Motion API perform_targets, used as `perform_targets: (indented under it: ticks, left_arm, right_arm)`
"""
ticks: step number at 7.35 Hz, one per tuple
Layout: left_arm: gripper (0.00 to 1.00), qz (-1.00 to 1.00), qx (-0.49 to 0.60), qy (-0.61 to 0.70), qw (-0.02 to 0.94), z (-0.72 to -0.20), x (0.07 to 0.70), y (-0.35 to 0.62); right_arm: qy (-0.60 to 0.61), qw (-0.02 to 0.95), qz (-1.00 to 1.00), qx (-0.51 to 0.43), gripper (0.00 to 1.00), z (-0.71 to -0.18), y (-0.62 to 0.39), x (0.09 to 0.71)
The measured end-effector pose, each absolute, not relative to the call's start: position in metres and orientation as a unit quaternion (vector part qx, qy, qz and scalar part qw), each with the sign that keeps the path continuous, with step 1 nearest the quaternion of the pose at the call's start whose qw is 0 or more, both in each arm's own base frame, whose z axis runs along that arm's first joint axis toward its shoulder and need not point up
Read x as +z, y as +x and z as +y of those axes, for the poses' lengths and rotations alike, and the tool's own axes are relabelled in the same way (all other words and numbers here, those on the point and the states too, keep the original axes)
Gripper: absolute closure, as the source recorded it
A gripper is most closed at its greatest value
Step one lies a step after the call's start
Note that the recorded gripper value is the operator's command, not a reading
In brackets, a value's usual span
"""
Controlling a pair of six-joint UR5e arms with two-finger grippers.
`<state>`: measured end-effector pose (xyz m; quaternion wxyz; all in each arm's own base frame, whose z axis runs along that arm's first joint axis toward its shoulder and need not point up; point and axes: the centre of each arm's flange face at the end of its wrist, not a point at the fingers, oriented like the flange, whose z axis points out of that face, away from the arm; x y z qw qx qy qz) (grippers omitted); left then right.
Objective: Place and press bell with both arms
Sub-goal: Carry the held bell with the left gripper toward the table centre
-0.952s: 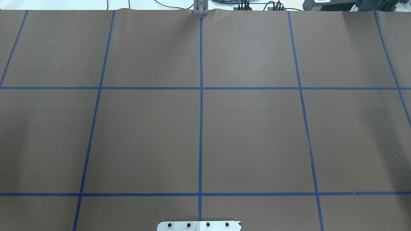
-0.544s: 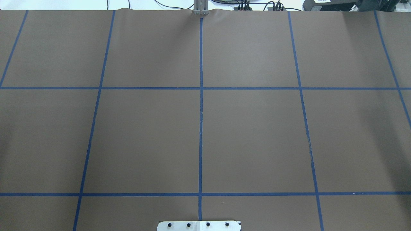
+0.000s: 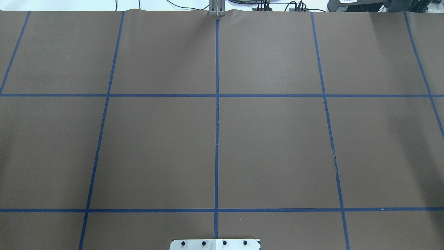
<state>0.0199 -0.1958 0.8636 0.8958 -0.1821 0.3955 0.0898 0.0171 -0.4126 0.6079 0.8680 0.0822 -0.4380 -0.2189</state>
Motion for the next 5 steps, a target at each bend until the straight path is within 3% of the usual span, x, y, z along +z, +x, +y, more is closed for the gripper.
perform_targets:
  ticks: [5]
  left_arm:
    - [0.02,0.393,0.101,-0.198,0.892,-0.191,0.87,0.026]
  right_arm:
    - [0.08,0.868,-0.439,-0.217,0.0,-0.4116,0.0171,0.609]
